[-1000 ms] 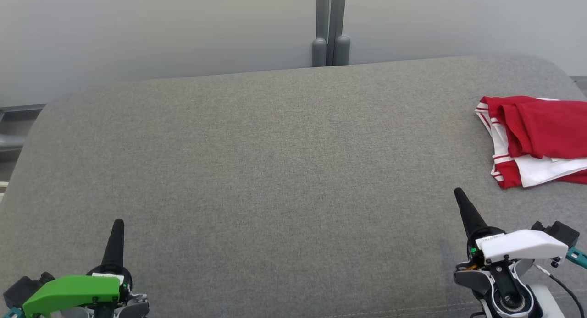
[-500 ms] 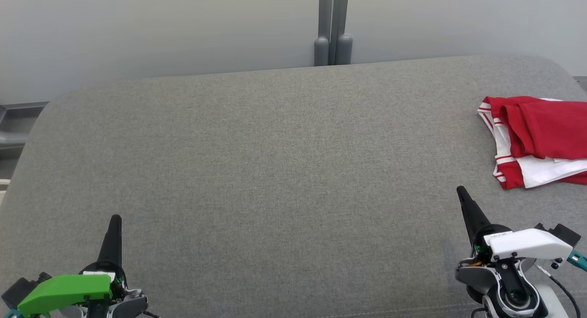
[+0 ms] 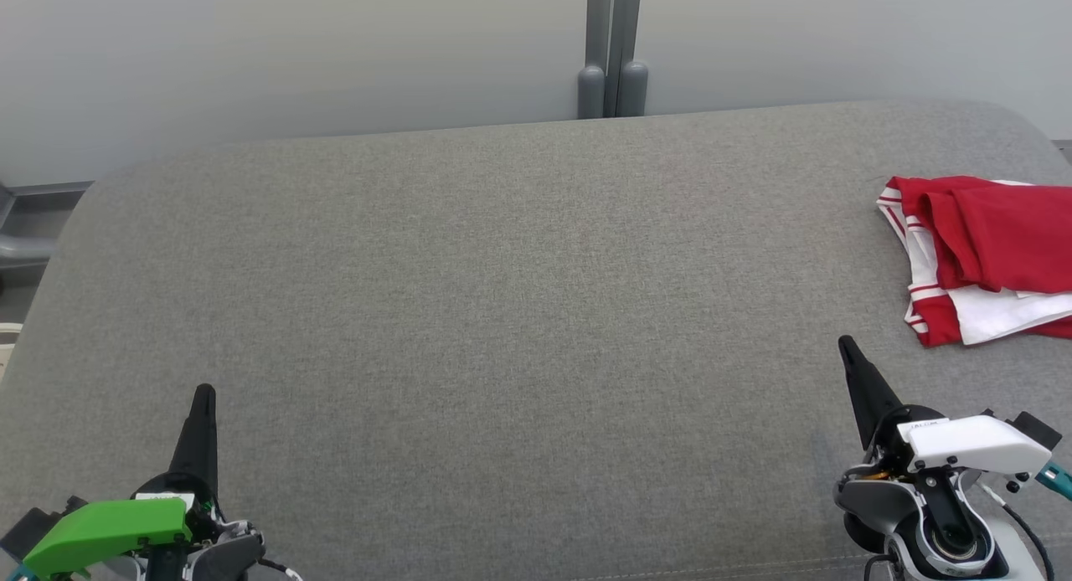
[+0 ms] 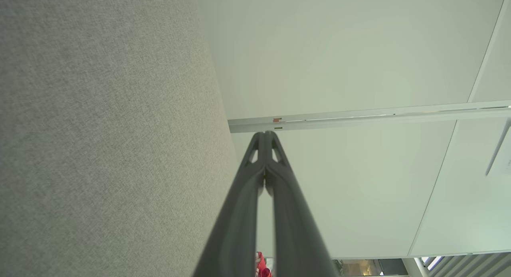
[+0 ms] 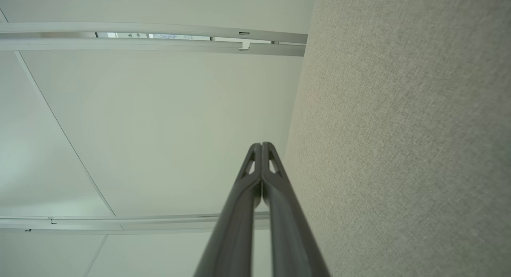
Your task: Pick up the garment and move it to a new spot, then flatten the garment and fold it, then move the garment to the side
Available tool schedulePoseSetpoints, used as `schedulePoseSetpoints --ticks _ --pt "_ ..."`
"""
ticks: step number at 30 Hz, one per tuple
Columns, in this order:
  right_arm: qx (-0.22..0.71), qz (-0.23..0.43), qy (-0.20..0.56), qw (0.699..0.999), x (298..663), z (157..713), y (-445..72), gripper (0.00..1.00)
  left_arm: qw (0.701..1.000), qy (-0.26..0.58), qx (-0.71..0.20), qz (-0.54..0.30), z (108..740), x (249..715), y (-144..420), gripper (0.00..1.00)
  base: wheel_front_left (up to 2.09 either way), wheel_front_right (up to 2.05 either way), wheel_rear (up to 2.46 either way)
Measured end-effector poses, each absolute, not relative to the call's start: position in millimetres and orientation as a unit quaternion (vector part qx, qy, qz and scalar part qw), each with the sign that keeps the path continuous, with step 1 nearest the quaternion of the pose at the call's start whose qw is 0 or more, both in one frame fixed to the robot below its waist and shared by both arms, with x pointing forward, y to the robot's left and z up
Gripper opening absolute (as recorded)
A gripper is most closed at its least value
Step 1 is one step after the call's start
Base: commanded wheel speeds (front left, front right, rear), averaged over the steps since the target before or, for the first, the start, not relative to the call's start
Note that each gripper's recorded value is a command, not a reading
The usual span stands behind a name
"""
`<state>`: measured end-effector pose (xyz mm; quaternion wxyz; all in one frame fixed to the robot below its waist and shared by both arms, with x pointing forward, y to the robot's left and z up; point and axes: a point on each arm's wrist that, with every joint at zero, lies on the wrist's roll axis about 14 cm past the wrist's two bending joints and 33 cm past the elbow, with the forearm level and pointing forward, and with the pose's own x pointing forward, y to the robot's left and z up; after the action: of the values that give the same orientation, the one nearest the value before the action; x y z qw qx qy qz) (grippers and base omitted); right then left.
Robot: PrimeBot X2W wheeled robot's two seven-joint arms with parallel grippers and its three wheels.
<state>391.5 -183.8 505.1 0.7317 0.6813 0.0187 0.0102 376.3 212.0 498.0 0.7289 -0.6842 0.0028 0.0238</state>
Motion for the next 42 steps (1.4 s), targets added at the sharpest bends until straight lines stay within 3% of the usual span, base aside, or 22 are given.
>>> schedulePoseSetpoints --ticks 12,42 --pt "0.707 0.011 0.018 0.706 393.3 505.3 -184.4 0.0 0.706 -0.011 -0.708 0.019 502.3 377.2 215.4 0.0 0.0 0.0 0.0" --pt "0.709 0.011 0.018 0.705 393.3 505.2 -184.2 0.0 0.705 -0.012 -0.708 0.019 502.5 377.1 215.8 0.0 0.0 0.0 0.0"
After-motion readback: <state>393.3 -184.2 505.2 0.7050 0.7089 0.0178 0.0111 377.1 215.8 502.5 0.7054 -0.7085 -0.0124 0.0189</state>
